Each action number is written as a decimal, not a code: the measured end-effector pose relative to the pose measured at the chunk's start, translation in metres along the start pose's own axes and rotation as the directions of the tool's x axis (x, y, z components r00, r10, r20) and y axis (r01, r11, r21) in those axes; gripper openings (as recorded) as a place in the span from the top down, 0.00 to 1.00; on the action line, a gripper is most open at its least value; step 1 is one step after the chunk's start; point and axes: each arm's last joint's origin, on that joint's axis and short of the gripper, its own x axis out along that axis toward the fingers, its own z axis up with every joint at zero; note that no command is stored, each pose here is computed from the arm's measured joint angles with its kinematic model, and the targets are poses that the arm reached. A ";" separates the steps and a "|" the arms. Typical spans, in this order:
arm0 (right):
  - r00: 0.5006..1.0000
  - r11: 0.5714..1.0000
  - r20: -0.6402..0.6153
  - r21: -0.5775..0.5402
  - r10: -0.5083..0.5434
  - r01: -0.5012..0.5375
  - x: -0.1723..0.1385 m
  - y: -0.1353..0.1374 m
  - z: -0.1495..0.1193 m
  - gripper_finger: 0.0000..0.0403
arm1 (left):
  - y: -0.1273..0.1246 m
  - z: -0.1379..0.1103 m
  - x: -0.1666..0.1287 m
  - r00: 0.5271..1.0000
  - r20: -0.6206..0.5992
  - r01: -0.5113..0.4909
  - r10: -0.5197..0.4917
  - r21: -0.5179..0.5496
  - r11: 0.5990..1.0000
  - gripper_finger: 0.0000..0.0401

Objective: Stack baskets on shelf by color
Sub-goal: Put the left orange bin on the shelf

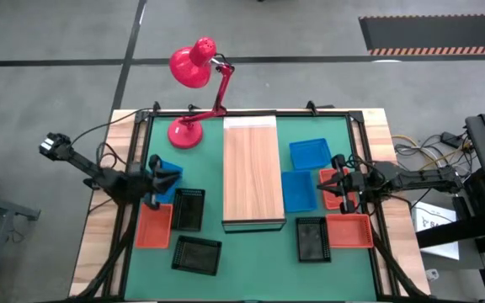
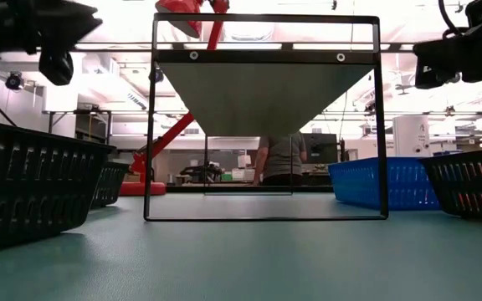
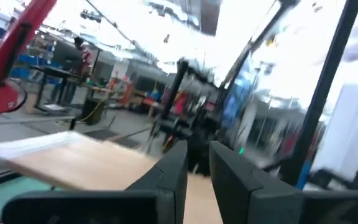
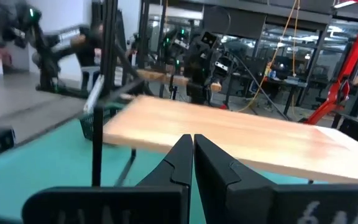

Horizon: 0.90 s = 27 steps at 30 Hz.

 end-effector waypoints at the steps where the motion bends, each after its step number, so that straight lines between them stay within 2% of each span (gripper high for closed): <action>1: 1.000 1.000 0.023 0.030 -0.004 0.003 0.000 0.000 0.002 0.98 | -0.001 0.001 0.000 1.000 0.012 0.023 -0.022 -0.011 1.000 0.87; 3: 0.996 0.996 0.093 0.091 -0.017 0.008 0.000 -0.001 0.009 0.98 | -0.003 0.004 0.001 0.996 0.035 0.081 -0.080 -0.030 0.996 0.87; 5: 0.985 0.995 0.169 0.096 -0.034 0.018 -0.001 -0.003 0.016 0.98 | -0.006 0.006 0.002 0.991 0.055 0.123 -0.120 -0.042 0.992 0.87; 11: 0.954 0.997 0.293 0.048 -0.069 0.058 -0.004 -0.005 0.029 0.98 | -0.015 0.011 0.012 0.991 0.045 0.127 -0.125 -0.037 0.991 0.87; 14: 0.948 0.997 0.312 0.046 -0.071 0.060 -0.005 -0.005 0.030 0.98 | -0.020 0.017 0.018 0.993 0.052 0.110 -0.107 -0.041 0.993 0.87; 20: 0.947 0.997 0.312 0.046 -0.072 0.060 -0.005 -0.005 0.030 0.98 | -0.024 0.029 0.026 0.996 0.087 -0.011 0.017 -0.073 0.997 0.87; 23: 0.947 0.997 0.312 0.045 -0.072 0.061 -0.005 -0.005 0.030 0.98 | -0.026 0.030 0.029 0.995 0.093 -0.010 0.022 -0.128 0.992 0.87; 27: 0.936 0.986 0.318 -0.016 -0.150 0.164 -0.006 -0.007 0.032 0.98 | -0.029 0.030 0.032 0.996 0.082 -0.013 0.025 -0.138 0.990 0.87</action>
